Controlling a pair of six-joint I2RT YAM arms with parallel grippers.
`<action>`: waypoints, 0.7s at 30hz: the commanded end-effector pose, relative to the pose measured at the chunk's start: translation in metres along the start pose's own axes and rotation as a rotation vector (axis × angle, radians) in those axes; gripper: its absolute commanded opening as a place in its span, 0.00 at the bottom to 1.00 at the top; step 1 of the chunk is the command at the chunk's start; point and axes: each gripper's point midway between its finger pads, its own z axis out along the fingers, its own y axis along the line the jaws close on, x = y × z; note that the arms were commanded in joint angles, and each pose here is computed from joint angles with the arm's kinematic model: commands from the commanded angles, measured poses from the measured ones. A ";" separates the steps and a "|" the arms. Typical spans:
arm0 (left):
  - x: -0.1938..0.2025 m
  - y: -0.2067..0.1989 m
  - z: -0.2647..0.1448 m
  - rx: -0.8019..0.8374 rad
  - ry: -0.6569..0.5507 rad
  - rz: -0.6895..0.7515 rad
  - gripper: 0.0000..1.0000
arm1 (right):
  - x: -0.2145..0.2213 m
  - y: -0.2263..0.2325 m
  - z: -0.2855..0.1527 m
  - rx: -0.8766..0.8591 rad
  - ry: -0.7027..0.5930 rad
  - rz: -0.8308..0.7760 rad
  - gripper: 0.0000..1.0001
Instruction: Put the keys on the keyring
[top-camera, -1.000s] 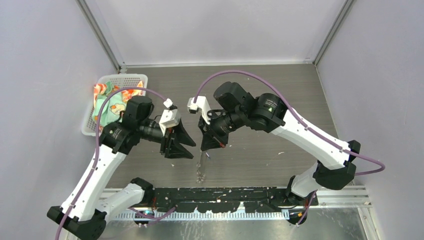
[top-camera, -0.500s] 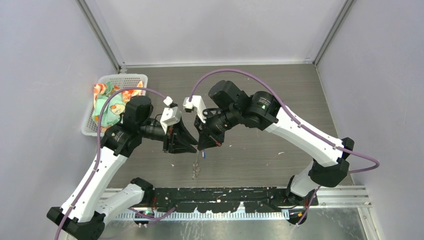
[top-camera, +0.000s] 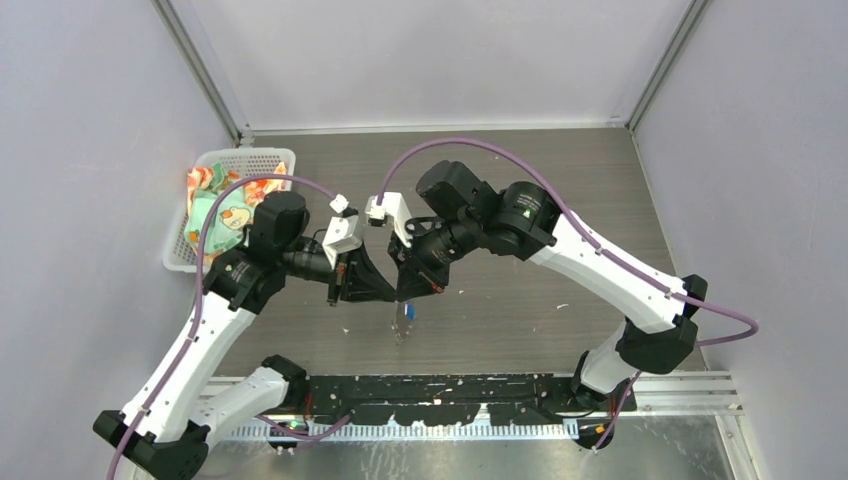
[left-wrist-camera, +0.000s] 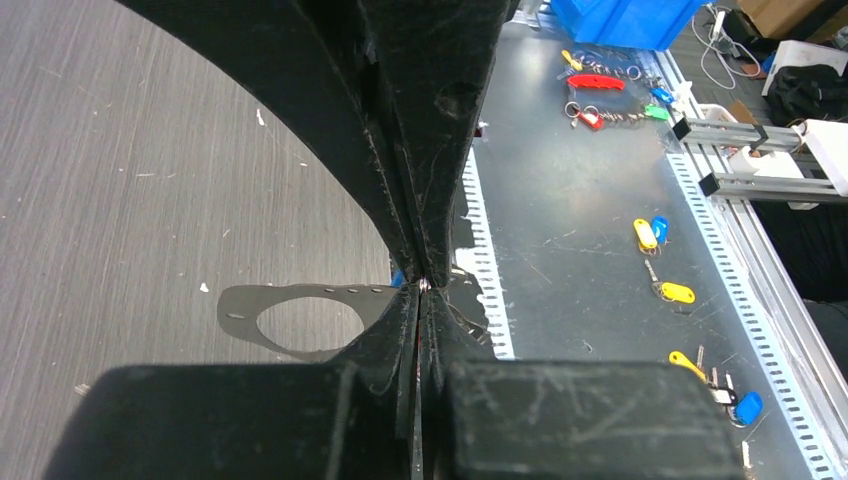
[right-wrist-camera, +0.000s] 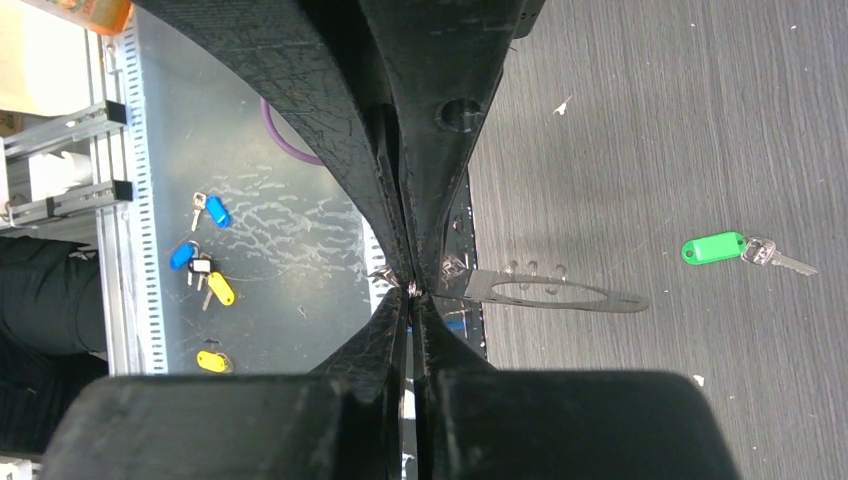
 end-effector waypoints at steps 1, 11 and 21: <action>-0.007 -0.002 -0.001 -0.001 -0.003 0.029 0.00 | -0.024 0.015 -0.015 -0.028 -0.104 -0.052 0.13; -0.049 0.002 -0.002 -0.097 -0.210 0.001 0.00 | -0.027 0.004 -0.061 0.091 -0.404 0.034 0.52; -0.075 -0.004 -0.006 -0.089 -0.257 0.058 0.00 | -0.028 0.002 -0.064 0.085 -0.607 0.094 0.65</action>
